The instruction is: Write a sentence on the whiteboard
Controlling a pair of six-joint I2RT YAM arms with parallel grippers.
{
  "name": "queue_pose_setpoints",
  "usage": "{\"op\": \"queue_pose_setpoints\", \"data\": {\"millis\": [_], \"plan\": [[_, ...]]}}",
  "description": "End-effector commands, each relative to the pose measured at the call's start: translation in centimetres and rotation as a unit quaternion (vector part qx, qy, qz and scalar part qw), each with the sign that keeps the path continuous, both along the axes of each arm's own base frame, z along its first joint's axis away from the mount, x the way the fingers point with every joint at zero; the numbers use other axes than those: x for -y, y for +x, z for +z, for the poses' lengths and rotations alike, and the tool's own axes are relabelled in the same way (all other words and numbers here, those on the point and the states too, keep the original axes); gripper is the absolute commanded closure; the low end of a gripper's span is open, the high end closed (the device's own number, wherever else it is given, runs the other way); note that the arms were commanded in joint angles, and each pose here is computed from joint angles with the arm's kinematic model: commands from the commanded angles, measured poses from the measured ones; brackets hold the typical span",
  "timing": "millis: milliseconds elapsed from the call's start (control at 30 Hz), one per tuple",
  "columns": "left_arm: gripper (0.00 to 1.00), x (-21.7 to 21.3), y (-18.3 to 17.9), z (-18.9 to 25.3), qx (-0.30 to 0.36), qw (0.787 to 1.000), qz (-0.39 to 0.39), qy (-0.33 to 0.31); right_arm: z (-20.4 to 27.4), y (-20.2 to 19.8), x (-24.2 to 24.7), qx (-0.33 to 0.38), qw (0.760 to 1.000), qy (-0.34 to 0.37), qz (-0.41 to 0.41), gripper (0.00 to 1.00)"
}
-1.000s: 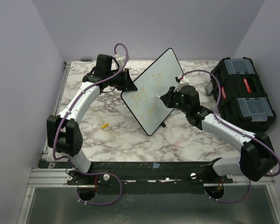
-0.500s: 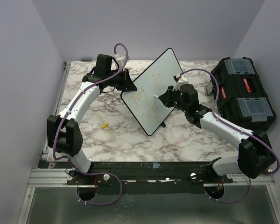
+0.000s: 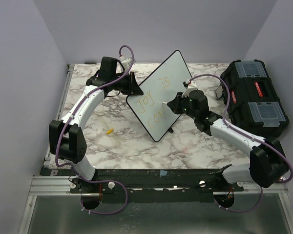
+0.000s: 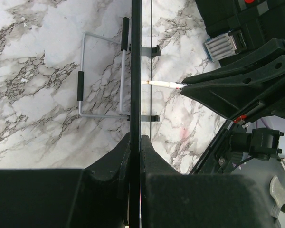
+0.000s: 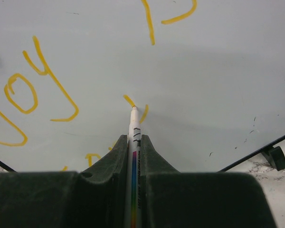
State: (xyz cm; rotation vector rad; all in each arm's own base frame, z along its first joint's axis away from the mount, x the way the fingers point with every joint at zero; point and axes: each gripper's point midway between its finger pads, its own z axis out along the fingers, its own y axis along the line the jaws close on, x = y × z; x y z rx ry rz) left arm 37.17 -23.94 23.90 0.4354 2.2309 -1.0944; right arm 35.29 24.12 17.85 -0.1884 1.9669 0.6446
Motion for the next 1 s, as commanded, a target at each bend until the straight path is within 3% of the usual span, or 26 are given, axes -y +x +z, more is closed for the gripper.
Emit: {"op": "queue_pose_setpoints", "data": {"millis": [0,967], "plan": [[1.0,0.5,-0.4,0.0,0.02,0.999,-0.029,0.014,-2.8,-1.6,0.4,-0.04,0.999,-0.01,0.007,0.99],[1.0,0.5,-0.5,0.0,0.021,0.999,-0.03,0.016,-5.1,-2.9,2.8,-0.063,0.997,-0.036,-0.031,0.99]]}}
